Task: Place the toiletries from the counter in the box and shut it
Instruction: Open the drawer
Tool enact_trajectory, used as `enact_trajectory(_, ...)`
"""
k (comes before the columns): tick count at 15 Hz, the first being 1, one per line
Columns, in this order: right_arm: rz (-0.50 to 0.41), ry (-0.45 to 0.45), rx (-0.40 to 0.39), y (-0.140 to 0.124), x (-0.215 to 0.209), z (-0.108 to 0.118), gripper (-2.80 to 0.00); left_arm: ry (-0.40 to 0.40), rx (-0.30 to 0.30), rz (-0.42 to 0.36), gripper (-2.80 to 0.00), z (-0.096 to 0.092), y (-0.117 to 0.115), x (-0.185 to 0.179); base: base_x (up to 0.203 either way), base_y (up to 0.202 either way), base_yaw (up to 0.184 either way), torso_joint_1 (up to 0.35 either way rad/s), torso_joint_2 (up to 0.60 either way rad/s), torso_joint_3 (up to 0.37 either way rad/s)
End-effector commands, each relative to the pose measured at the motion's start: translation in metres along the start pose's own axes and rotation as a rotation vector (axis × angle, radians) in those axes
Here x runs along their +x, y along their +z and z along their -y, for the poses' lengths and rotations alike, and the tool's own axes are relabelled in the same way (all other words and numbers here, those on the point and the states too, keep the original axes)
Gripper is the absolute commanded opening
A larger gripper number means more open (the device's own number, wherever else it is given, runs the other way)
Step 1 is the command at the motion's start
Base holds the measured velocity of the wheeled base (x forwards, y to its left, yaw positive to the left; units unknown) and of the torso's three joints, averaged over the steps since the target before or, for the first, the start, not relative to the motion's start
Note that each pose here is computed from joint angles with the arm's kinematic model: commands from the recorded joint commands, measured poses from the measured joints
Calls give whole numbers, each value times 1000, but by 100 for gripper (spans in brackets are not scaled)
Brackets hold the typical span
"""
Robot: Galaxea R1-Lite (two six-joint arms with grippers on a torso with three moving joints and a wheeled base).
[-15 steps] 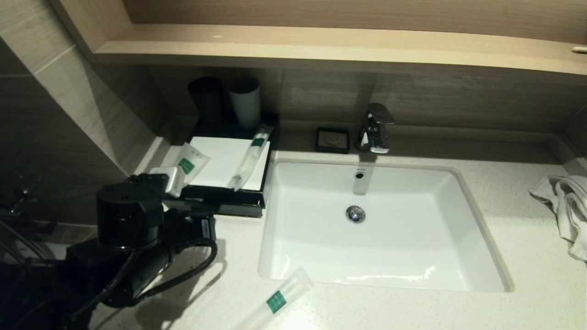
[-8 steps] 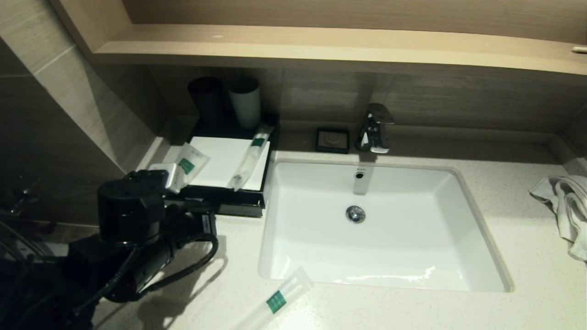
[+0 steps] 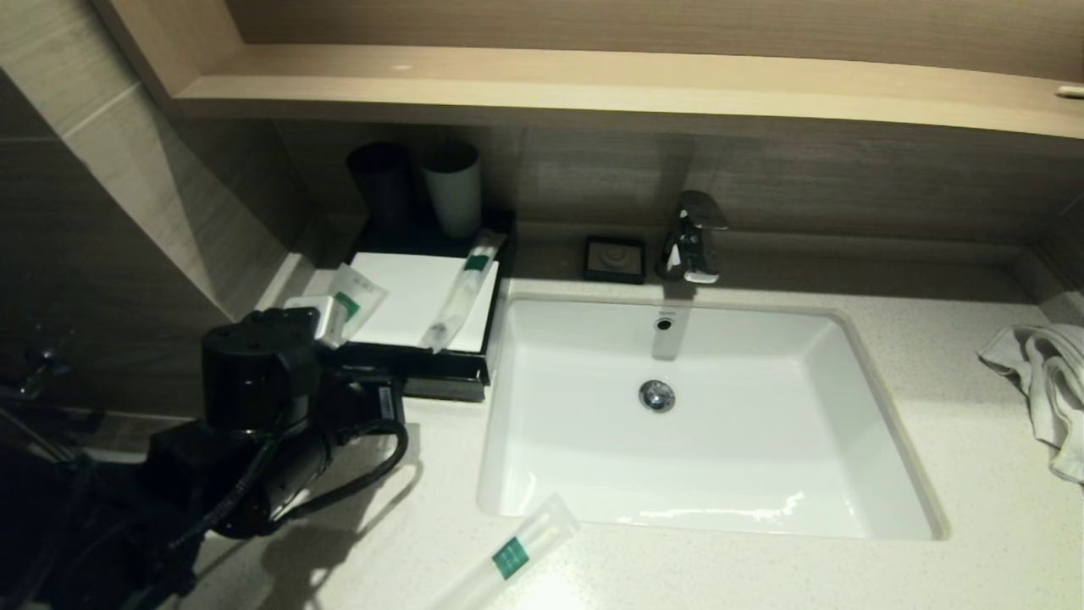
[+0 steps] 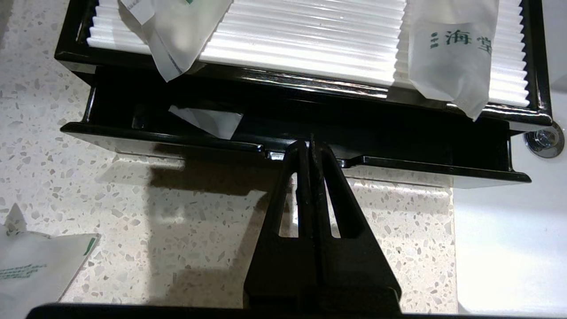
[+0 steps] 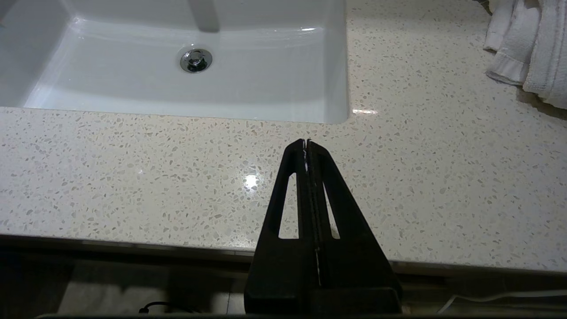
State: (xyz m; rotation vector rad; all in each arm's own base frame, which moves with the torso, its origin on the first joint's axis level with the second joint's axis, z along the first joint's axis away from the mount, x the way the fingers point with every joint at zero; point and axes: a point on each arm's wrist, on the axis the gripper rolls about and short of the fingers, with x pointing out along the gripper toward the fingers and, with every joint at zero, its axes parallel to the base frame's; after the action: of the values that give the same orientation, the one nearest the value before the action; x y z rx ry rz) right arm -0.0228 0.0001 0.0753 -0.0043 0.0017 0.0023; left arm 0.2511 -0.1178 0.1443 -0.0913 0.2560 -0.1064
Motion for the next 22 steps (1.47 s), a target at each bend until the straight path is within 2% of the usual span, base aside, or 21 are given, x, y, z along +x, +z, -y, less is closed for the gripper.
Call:
enact_trajectory(1, 0, 1, 0, 0, 0, 0, -280, 14, -7, -3, -280, -1, -1, 8, 0, 0, 0, 0, 0, 0)
enact_trajectory(22, 0, 0, 0, 0, 0, 0, -280, 14, -11, -11, -280, 1, -3, 17, 0, 0, 0, 0, 0, 0)
